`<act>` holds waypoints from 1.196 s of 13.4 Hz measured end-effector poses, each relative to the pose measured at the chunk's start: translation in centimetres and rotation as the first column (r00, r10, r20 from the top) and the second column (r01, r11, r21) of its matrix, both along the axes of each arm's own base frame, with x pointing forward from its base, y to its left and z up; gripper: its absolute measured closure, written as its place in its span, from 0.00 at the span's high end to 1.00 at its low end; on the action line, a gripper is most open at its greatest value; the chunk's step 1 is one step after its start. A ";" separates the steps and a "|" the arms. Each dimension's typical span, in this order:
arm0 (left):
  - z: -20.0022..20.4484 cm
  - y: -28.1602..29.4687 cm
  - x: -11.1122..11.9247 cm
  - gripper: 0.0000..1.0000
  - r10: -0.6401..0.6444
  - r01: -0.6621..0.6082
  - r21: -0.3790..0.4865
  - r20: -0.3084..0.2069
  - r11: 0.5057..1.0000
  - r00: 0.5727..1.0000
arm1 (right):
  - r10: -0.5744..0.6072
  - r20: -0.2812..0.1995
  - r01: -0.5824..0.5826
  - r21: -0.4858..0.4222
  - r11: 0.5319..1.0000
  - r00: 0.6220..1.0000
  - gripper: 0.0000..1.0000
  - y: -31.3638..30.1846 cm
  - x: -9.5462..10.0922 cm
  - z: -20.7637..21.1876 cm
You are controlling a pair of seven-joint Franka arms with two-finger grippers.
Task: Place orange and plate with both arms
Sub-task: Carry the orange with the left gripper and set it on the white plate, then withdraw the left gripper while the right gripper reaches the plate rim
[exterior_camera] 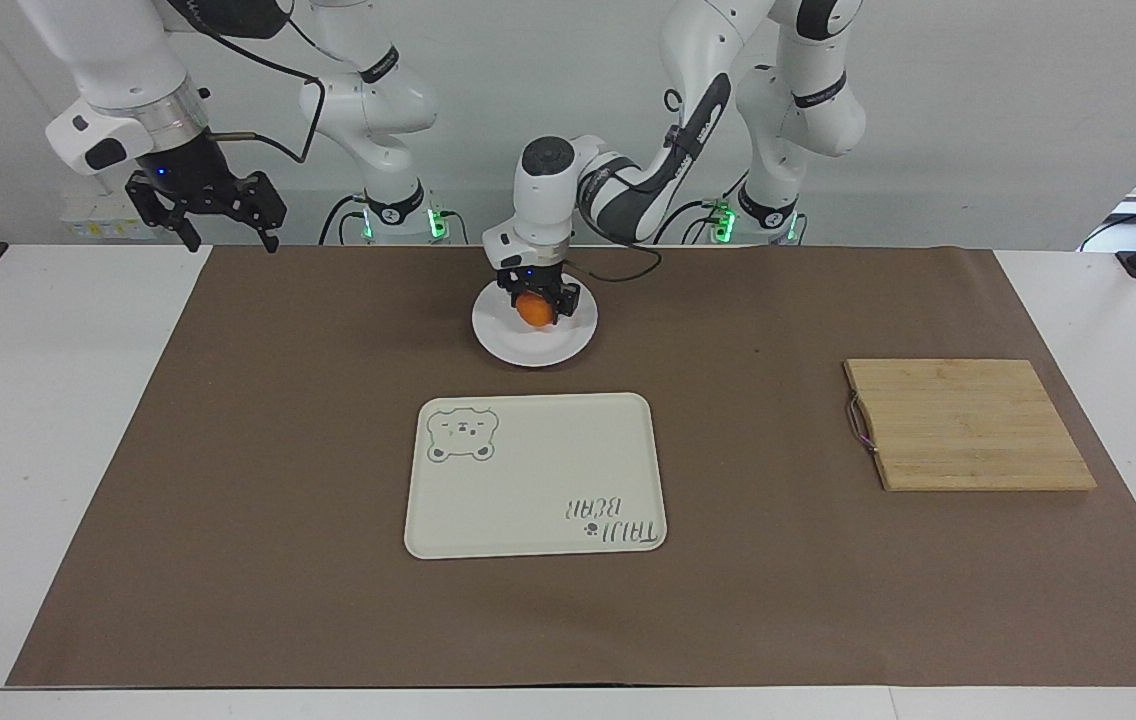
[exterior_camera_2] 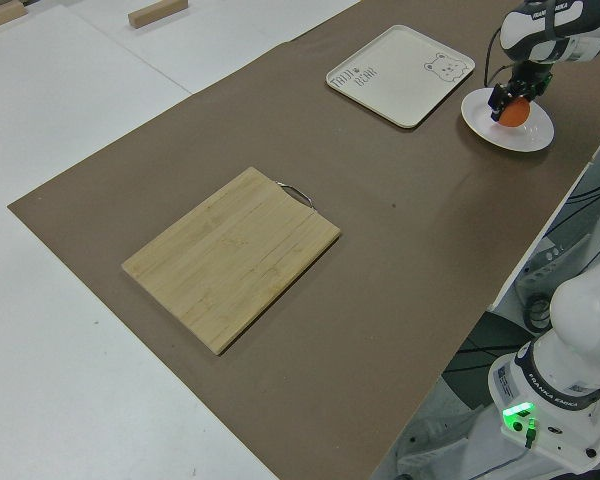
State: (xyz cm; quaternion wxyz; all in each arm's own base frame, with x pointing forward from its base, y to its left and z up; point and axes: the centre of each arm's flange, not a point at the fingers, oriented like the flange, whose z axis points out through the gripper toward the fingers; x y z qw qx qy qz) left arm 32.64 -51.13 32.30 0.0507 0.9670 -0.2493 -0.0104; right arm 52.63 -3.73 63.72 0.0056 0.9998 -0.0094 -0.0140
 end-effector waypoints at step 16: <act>15.7 12.7 11.0 1.00 0.223 -0.224 0.030 0.010 0.974 0.975 | -0.016 -0.071 0.048 0.489 0.871 0.997 1.00 4.9 0.1 -10.6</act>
